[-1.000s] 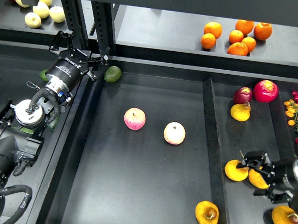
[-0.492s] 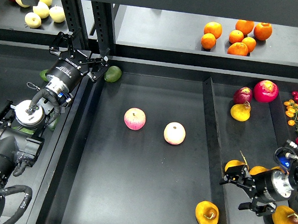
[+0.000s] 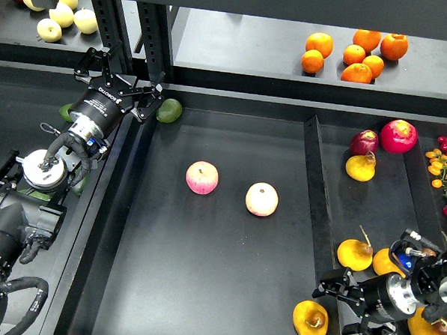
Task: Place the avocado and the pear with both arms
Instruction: 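Close the right gripper around the yellow pear and lift it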
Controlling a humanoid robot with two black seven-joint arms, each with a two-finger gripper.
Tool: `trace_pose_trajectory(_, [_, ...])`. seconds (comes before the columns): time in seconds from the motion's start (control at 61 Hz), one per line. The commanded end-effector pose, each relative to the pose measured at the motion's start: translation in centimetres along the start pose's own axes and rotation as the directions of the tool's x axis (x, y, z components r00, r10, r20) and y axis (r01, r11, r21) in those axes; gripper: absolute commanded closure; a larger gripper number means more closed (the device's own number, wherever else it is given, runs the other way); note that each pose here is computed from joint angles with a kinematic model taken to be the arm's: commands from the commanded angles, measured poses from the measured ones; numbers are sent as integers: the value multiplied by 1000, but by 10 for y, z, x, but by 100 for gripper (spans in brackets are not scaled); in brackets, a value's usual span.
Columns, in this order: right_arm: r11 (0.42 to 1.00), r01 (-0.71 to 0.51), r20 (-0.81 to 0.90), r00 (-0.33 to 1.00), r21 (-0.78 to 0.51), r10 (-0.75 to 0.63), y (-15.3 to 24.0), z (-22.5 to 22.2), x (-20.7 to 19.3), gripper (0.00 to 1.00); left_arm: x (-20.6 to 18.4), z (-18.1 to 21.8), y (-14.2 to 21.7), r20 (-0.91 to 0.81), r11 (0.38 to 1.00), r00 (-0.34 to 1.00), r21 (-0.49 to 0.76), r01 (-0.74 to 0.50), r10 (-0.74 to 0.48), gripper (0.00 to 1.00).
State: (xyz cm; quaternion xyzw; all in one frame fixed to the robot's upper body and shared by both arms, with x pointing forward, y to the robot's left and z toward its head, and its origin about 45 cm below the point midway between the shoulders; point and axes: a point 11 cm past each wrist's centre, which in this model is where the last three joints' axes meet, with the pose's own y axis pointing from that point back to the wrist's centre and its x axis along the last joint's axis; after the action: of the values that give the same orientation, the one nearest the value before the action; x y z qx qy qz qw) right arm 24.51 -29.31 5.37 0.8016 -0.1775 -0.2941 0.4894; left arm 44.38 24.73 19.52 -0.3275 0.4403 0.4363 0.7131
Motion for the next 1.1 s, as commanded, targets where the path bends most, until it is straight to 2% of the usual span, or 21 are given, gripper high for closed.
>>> trace_pose_trajectory(0.0, [1000,3,3,1000,-6,-3,-4,2,-1,0,0,0,0,0,1000,1000,0,0,0,0])
trace_pose_trajectory(0.525, [1000,13,10,1000,-20,-13,-16,6,-5,0,0,0,0,0,1000,1000,1,0,0,0])
trace_pose_trajectory(0.869, [999,27,21,999,-24,-27,-23,9,-9,7,0,0,0,-1,1000,1000,1,0,0,0])
trace_pose_trajectory(0.951, [999,30,22,999,-21,-30,-25,7,-10,10,0,0,0,0,1000,1000,2,2,-2,0])
trace_pose_trajectory(0.967, [999,30,24,999,-21,-29,-25,8,-10,14,0,0,0,0,1000,1000,2,2,-2,0])
trace_pose_trajectory(1.082, [999,28,28,999,-18,-28,-25,7,-9,25,0,0,0,1,1000,1000,3,1,-1,0])
